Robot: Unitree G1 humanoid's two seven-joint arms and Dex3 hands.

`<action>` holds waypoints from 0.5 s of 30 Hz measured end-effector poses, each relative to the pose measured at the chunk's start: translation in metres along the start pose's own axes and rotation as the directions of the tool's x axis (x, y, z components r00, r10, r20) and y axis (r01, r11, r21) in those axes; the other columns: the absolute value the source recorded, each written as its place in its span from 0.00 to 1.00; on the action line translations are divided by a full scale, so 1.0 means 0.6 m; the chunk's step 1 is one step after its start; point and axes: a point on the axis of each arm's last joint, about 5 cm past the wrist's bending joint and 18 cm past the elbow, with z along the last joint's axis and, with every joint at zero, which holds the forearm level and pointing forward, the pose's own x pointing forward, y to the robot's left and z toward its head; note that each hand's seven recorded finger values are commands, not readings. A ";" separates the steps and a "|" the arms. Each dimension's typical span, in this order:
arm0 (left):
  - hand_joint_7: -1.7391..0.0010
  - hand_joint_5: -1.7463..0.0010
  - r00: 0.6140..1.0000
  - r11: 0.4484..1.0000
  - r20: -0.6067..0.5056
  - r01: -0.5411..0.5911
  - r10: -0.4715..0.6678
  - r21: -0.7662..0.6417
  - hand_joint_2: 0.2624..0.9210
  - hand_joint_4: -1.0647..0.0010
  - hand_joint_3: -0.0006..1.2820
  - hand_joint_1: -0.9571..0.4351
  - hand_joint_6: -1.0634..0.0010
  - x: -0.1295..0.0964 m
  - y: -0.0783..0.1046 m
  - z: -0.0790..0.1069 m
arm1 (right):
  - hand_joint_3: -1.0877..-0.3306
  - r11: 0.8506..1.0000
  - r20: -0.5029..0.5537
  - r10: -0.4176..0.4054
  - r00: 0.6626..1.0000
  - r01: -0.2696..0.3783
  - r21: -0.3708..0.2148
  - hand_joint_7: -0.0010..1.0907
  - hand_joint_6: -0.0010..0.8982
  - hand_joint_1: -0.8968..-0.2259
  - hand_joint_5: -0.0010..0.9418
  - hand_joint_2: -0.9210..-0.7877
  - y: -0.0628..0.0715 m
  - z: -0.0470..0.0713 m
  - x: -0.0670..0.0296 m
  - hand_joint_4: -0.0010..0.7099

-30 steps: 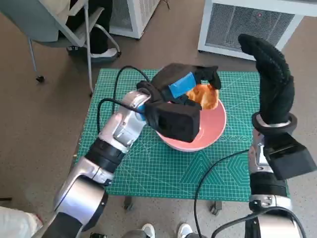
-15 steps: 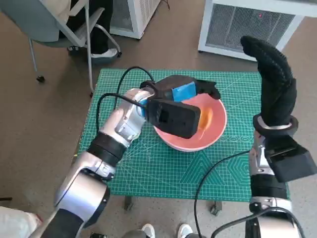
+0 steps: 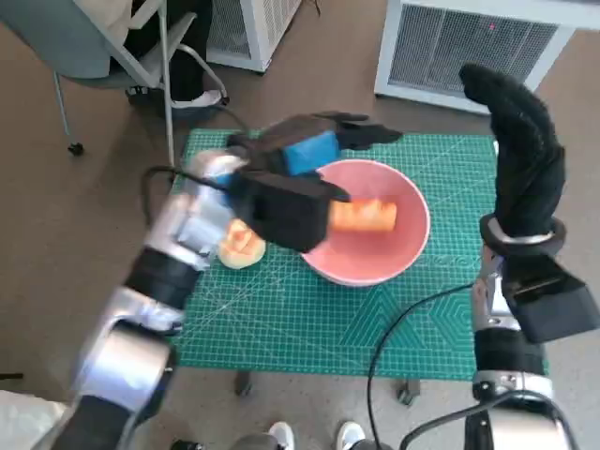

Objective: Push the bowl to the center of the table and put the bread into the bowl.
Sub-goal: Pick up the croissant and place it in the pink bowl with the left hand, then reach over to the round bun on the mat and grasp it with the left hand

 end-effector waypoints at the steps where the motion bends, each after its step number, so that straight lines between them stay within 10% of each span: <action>1: 0.97 1.00 1.000 1.000 -0.003 -0.006 0.006 0.003 0.97 0.82 0.00 0.48 0.69 -0.007 0.003 -0.002 | 0.42 1.000 -0.001 0.000 1.000 0.000 0.000 0.53 0.07 0.38 0.00 0.00 0.000 0.000 0.000 0.42; 15: 0.97 0.99 0.991 0.997 -0.116 -0.068 0.073 0.044 0.94 0.78 0.00 0.51 0.66 -0.085 0.026 -0.044 | 0.41 1.000 -0.017 0.012 1.000 -0.012 0.011 0.52 0.07 0.39 0.00 0.00 0.002 -0.004 -0.001 0.42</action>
